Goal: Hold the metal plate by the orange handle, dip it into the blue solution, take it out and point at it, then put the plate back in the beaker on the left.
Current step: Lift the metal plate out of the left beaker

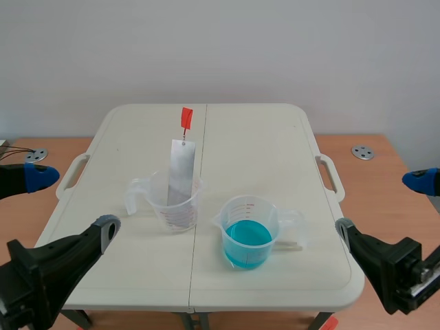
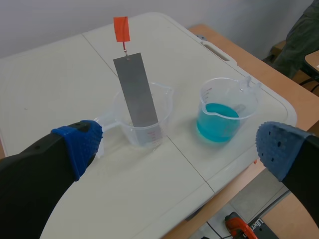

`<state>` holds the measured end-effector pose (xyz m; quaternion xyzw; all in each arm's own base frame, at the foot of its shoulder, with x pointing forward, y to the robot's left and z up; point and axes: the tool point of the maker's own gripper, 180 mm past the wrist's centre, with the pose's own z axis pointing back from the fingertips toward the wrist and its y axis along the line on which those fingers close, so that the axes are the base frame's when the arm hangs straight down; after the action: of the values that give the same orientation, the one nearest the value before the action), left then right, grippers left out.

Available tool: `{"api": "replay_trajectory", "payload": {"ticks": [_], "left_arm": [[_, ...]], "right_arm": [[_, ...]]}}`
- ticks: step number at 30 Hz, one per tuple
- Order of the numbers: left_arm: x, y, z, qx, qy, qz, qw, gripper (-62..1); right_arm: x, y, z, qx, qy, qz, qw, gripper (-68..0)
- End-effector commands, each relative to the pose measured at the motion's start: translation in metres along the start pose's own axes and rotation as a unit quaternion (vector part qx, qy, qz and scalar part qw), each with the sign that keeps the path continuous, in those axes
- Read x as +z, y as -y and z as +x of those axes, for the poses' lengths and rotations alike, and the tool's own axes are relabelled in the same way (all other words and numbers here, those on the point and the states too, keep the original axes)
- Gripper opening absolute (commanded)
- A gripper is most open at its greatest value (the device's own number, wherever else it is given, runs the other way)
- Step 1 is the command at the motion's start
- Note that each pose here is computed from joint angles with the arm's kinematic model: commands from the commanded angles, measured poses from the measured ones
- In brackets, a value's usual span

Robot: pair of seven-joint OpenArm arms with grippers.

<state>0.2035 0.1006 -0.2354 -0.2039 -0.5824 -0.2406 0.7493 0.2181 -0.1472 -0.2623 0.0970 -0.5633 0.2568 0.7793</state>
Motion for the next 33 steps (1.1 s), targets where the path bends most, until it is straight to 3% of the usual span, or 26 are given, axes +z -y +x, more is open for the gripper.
{"api": "replay_trajectory", "payload": {"ticks": [1, 5, 6, 15, 24, 33], "left_arm": [[-0.001, 0.0, 0.008, 0.001, 0.016, 0.0, 0.9999, -6.4], [-0.001, 0.0, 0.008, 0.0, 0.017, 0.001, 0.9999, -56.8], [-0.001, 0.0, 0.008, 0.0, 0.017, 0.001, 0.9999, -59.8], [0.002, -0.002, 0.002, 0.004, 0.006, 0.012, 0.9999, -59.0], [0.032, -0.016, -0.025, 0.006, -0.053, 0.055, 0.997, -59.0], [0.065, -0.018, -0.051, 0.013, -0.119, 0.072, 0.9902, -59.0]], "right_arm": [[-0.002, 0.001, 0.011, 0.004, 0.016, -0.001, 0.9999, -1.2], [-0.004, -0.003, 0.014, 0.006, 0.022, 0.012, 0.9997, -1.2], [-0.006, -0.002, 0.016, 0.008, 0.024, 0.012, 0.9996, -1.2], [-0.03, 0.004, 0.029, 0.014, 0.051, 0.021, 0.9984, -1.2], [-0.067, -0.001, 0.032, 0.002, 0.068, 0.056, 0.9961, -1.2], [-0.098, -0.012, 0.051, -0.021, 0.104, 0.086, 0.9906, -1.2]]}}
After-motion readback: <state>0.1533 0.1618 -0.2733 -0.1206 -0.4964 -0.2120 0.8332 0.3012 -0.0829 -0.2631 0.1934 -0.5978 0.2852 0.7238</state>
